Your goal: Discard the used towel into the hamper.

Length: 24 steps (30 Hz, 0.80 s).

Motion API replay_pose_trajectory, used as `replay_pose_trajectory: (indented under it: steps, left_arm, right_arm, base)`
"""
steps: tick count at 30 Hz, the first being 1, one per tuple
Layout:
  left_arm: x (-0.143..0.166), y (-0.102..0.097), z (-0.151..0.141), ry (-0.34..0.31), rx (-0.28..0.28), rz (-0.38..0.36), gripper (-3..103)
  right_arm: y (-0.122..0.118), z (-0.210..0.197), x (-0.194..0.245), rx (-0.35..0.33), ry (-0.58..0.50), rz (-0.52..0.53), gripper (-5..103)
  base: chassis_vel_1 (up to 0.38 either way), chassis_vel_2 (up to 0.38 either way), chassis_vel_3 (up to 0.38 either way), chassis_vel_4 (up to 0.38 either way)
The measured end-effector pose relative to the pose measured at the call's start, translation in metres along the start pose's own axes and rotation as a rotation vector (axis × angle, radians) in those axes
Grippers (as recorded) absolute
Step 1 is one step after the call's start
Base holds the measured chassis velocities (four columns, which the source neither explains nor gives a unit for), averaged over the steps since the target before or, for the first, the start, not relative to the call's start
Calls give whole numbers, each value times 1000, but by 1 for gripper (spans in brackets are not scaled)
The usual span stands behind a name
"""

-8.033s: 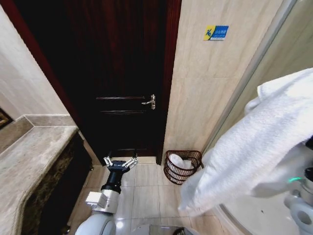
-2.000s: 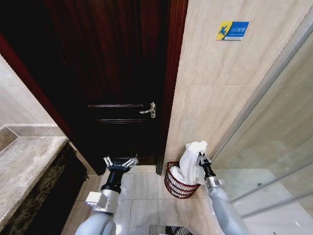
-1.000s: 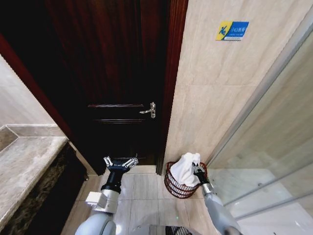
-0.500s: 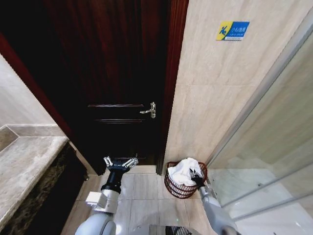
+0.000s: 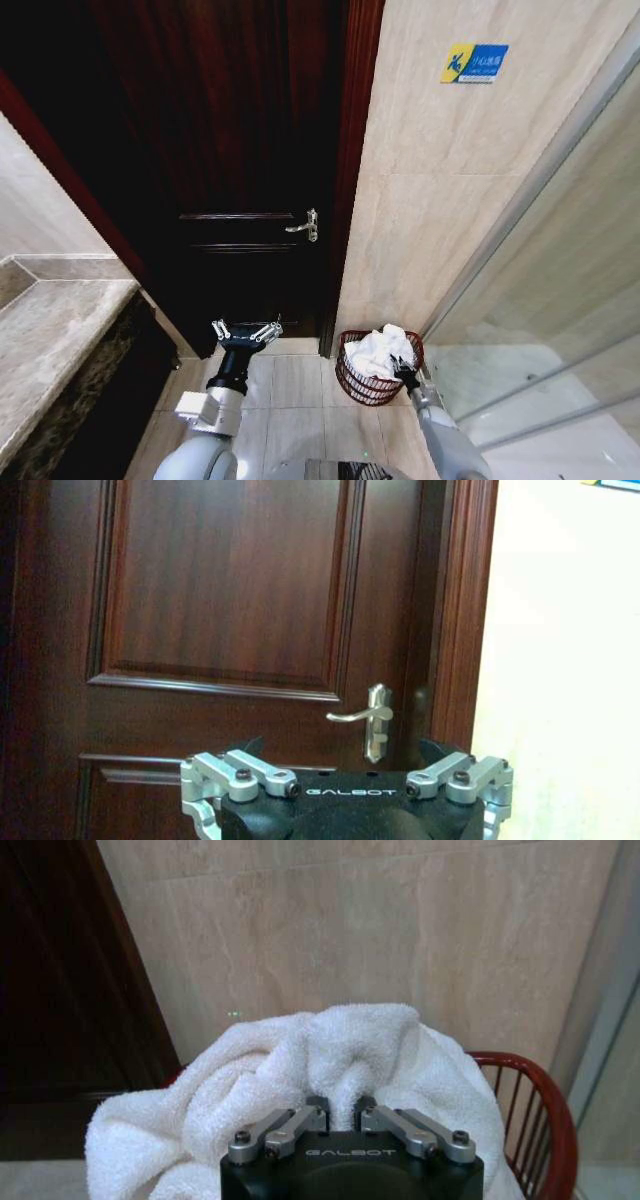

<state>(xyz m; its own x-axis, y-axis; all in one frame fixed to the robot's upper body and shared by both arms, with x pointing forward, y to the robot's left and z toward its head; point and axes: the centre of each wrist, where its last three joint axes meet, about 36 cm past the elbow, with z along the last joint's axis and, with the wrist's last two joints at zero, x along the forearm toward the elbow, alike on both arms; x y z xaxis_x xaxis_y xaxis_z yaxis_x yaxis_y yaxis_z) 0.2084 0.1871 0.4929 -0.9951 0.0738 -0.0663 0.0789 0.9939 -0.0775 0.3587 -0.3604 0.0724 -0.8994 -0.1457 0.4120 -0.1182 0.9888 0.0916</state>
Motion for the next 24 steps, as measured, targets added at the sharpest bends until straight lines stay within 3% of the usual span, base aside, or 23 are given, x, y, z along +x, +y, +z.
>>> replay_pose_trajectory:
  steps: [8, 15, 24]
  left_arm:
    - [0, 0, 0, 0, 0, 0, 100]
    - [0, 0, 0, 0, 0, 0, 100]
    - [0, 0, 0, 0, 0, 0, 100]
  right_arm:
    - [3, -4, -8, 2, 42, -13, 14]
    - [3, -25, -36, -13, 134, 15, 14]
    - [0, -23, -33, -19, 251, 8, 14]
  base:
    - [-104, 107, 101, -100]
    - [-1, 8, 11, -3]
    - [0, 0, 0, 0]
